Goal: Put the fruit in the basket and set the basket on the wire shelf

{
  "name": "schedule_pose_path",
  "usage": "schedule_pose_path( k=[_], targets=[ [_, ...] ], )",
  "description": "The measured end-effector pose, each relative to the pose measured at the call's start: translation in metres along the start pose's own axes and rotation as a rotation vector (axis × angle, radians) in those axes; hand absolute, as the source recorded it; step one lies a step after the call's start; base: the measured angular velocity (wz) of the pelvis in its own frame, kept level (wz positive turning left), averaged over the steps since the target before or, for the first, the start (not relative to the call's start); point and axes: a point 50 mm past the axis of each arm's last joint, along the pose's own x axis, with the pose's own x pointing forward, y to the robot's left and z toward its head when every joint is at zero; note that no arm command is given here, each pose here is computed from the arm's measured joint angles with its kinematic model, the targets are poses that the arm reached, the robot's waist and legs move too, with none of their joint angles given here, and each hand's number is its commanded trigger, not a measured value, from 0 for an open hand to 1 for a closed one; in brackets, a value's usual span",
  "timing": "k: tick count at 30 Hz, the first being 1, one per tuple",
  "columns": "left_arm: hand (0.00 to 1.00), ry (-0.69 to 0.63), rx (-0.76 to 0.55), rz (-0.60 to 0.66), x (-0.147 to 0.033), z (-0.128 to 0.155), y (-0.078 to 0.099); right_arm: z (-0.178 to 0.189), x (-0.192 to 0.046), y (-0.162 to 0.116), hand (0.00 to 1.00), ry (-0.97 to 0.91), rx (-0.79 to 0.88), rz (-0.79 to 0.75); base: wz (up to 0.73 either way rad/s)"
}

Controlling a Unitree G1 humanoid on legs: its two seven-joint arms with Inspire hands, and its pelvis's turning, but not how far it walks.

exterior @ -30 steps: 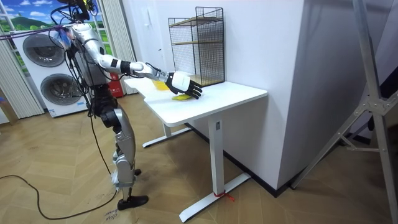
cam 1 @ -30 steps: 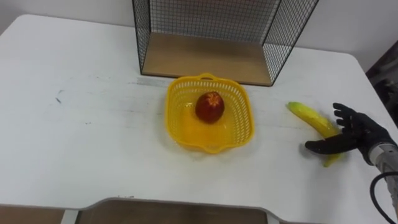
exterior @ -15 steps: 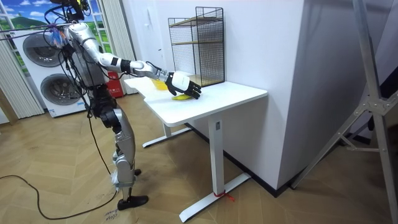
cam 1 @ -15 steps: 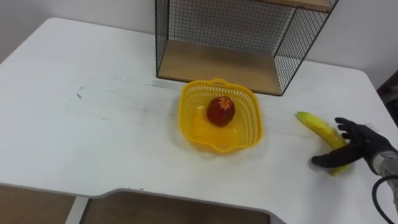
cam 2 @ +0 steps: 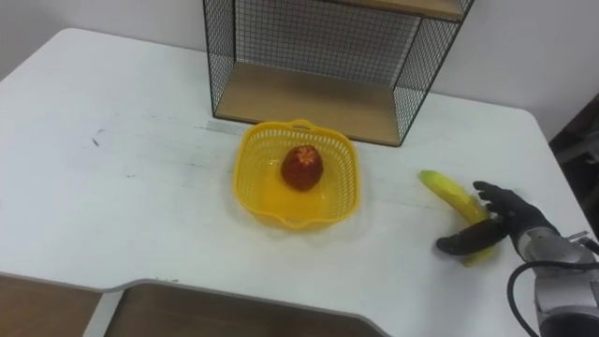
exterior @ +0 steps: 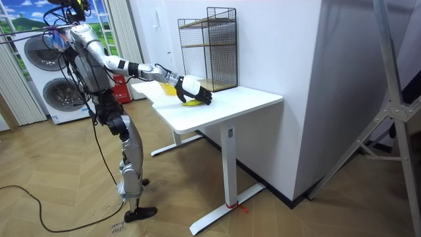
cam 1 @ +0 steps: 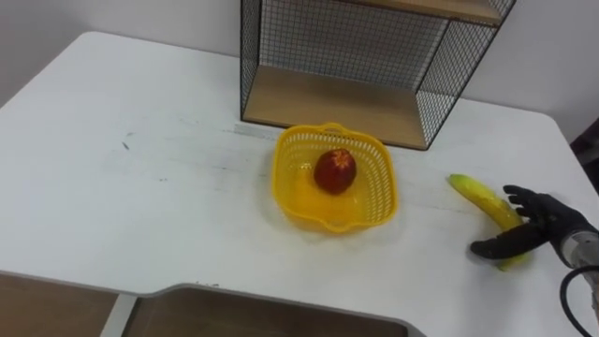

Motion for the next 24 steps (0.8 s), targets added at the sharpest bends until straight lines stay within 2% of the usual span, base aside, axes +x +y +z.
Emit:
schedule_pose_path(
  k=[10, 24],
  targets=[
    [0.00, -0.006, 0.002, 0.013, 0.000, 0.003, 0.006, -0.013, -0.002, -0.011, 1.00, 0.101, -0.059, -0.052, 0.00],
    [0.00, -0.014, 0.001, 0.012, 0.001, 0.010, 0.006, -0.005, -0.001, -0.015, 1.00, 0.080, -0.050, -0.058, 0.00]
  ],
)
